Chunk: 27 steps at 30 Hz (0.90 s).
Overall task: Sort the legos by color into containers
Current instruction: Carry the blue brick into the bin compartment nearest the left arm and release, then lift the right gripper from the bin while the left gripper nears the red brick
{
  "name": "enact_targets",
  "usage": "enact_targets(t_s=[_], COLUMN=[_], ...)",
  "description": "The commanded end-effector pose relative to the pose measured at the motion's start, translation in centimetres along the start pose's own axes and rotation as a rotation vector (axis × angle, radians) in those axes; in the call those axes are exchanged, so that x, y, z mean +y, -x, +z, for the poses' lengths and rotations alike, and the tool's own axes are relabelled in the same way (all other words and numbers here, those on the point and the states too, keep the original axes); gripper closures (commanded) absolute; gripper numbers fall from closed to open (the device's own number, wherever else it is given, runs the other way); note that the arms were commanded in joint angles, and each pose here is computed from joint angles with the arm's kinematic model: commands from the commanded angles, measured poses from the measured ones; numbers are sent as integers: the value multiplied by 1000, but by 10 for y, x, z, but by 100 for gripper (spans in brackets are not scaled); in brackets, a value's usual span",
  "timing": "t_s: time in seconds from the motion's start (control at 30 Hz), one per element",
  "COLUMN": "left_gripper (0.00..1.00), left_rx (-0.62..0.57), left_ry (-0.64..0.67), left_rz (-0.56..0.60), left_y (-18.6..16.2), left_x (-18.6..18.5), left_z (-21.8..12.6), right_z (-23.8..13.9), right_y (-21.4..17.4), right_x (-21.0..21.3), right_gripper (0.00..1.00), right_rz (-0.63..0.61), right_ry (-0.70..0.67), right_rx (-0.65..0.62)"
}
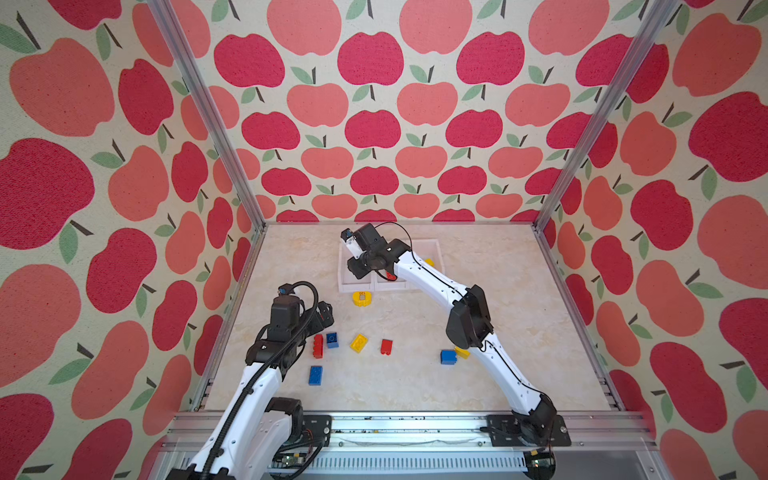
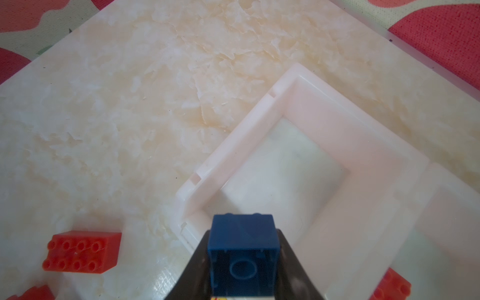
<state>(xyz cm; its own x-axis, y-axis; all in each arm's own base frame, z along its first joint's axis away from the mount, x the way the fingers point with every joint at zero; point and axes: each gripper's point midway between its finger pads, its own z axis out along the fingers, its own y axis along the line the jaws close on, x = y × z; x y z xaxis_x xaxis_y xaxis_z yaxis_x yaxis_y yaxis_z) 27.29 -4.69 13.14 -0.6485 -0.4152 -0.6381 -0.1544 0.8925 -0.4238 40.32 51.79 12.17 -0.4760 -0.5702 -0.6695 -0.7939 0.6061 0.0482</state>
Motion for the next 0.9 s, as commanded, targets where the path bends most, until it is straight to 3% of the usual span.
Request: enact_targets(t_s=[0.0, 0.17, 0.27, 0.87], left_gripper=[1, 1, 1, 1], left_rx=[-10, -9, -10, 4], left_ry=[8, 10, 8, 28], left_rz=[-6, -7, -9, -18], left_y=[4, 3, 4, 6], left_x=[1, 1, 0, 2], left_z=[-6, -6, -6, -7], right_z=[5, 9, 7, -40], right_y=[-5, -7, -3, 19], right_x=[-4, -3, -2, 8], right_gripper=[73, 51, 44, 41], right_rz=[-22, -25, -23, -16], right_ry=[-17, -12, -6, 12], right_rx=[19, 21, 8, -46])
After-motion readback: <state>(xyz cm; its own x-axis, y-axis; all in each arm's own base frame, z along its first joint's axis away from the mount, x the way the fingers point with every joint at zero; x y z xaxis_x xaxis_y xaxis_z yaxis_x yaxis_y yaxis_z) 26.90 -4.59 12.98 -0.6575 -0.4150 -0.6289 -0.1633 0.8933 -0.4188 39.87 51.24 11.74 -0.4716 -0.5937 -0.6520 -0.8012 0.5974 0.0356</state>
